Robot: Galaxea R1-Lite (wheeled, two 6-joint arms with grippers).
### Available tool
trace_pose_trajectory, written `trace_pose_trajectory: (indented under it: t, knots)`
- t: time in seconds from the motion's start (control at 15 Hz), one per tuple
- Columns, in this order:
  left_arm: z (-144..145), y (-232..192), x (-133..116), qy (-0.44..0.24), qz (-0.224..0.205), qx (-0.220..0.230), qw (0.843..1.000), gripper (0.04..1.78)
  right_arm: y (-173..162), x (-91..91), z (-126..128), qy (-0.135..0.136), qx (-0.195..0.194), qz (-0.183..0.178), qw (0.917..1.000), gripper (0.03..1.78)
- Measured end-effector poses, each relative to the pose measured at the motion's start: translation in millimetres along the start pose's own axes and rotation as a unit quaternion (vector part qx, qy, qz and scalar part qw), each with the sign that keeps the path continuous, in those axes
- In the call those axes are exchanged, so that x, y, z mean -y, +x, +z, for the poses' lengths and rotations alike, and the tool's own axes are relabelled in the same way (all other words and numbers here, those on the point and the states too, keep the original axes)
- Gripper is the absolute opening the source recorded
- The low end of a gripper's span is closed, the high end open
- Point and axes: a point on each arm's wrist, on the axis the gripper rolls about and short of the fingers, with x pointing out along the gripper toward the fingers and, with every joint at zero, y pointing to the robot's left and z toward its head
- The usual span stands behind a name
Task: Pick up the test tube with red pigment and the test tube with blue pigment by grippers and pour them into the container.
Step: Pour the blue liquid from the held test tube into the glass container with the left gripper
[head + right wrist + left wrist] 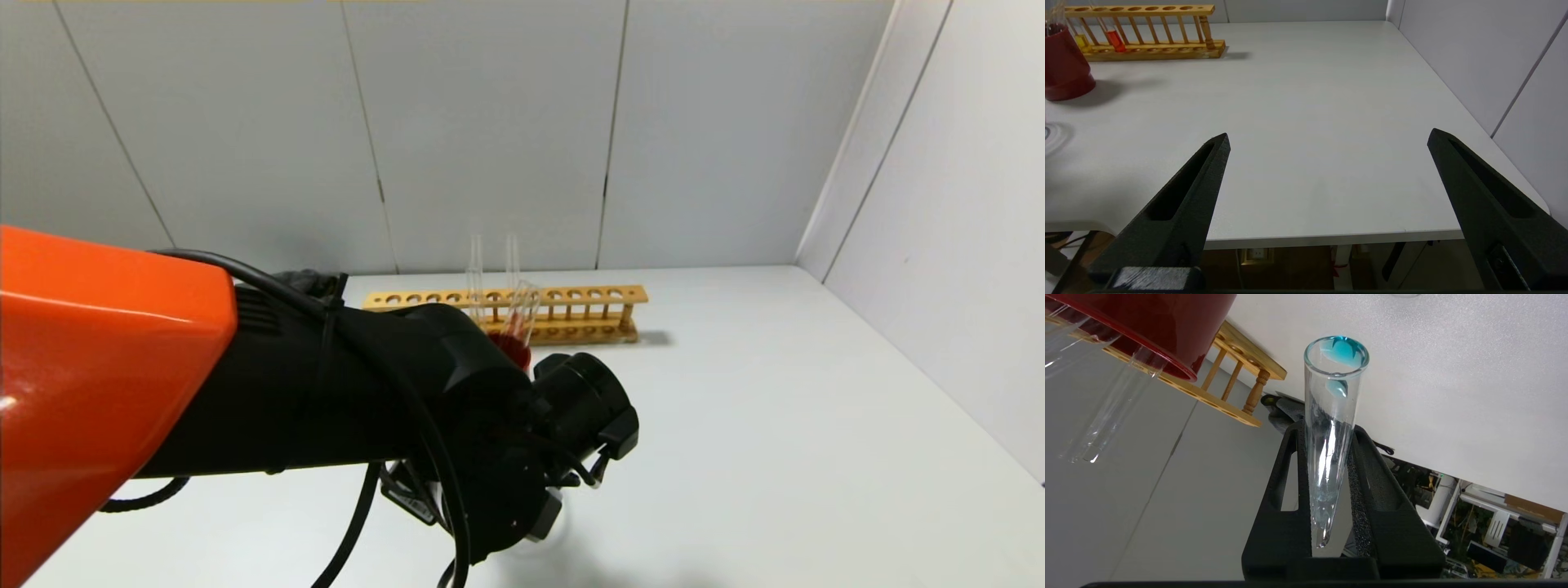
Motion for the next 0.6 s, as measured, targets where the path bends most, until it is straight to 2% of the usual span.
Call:
trace_pose_trajectory:
  t: [0.6]
  knots:
    - [3.8,1.6,1.5,0.009,-0.005,-0.002,1.0,0.33,0.0,0.0,0.0,0.0,0.0,0.0,1.0,1.7]
